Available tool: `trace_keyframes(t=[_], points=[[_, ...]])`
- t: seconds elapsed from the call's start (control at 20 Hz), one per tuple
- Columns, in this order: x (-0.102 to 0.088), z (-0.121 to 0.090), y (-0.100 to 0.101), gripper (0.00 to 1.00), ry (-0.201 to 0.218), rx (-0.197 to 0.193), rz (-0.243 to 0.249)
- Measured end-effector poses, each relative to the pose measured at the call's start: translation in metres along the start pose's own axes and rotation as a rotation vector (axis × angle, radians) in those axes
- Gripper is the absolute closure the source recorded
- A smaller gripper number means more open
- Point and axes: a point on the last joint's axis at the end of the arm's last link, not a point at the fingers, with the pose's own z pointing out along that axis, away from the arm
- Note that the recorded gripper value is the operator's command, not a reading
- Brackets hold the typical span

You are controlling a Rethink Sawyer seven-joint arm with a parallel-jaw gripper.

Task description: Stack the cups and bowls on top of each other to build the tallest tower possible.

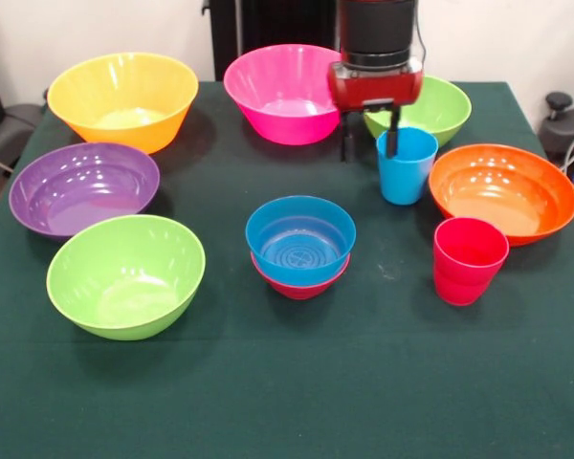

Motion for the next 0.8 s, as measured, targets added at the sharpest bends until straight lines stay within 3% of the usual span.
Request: trace_keyframes(t=[0.15,0.4,0.6,0.8], points=[[0.002,-0.003,0.026,0.0,-0.001,-0.006,-0.009],[0.009,-0.006,0.047,0.0,-0.009,-0.008,-0.025],[0.015,-0.004,0.051,0.0,-0.006,-0.006,-0.02],[0.019,-0.001,0.042,0.0,-0.004,0.006,-0.006]])
